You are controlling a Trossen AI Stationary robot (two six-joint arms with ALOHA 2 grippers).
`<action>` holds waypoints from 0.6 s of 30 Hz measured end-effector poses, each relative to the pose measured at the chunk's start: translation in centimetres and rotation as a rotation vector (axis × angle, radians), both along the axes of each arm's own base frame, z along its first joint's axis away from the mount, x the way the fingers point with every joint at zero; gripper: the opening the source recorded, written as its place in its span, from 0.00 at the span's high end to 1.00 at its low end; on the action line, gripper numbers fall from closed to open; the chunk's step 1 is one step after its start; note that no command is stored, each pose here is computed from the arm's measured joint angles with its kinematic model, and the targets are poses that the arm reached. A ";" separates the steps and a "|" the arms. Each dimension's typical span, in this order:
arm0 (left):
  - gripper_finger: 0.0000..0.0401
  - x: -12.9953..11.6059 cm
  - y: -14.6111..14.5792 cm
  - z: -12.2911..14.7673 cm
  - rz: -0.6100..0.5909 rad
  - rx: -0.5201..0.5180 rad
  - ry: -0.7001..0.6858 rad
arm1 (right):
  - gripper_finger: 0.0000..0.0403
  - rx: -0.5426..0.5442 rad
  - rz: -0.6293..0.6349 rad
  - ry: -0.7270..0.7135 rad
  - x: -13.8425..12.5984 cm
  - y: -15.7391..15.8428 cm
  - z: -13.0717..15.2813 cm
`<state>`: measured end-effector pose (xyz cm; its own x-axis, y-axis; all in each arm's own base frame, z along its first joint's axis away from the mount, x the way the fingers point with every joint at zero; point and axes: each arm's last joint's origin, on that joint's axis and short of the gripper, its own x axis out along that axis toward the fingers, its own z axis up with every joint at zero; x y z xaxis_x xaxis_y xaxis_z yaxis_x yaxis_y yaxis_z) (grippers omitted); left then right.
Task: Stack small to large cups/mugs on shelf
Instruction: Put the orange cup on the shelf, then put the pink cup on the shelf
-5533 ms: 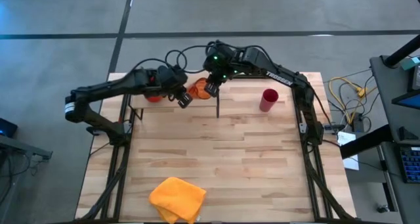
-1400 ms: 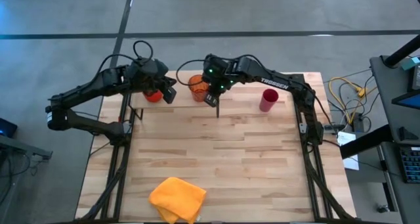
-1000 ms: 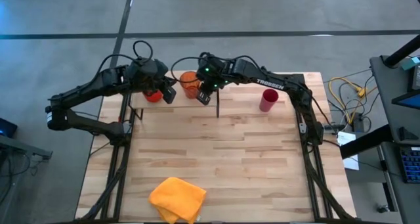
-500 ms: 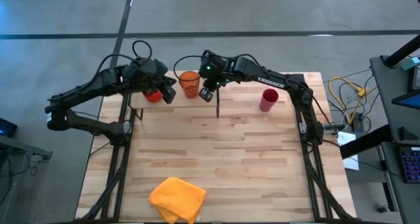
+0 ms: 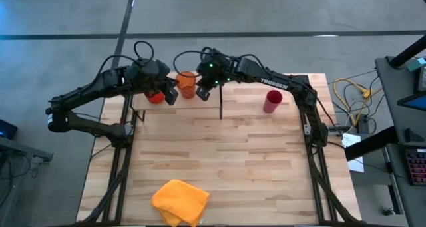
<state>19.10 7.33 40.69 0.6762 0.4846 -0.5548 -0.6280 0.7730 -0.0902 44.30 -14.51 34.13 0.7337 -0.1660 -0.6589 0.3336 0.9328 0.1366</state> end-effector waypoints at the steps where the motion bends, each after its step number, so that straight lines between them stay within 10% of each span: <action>1: 1.00 0.0 0.0 0.0 0.000 0.000 0.000 | 0.98 0.006 0.008 -0.017 0.1 0.0 0.1; 18: 1.00 -0.2 -0.1 0.1 -0.007 0.019 0.007 | 0.98 0.032 -0.011 0.161 -2.7 1.5 1.8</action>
<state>18.89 7.27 40.81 0.6761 0.4901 -0.5502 -0.6228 0.7791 -0.0713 41.58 -13.00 35.90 0.6160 -0.1506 -0.7732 0.3639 0.9249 0.1098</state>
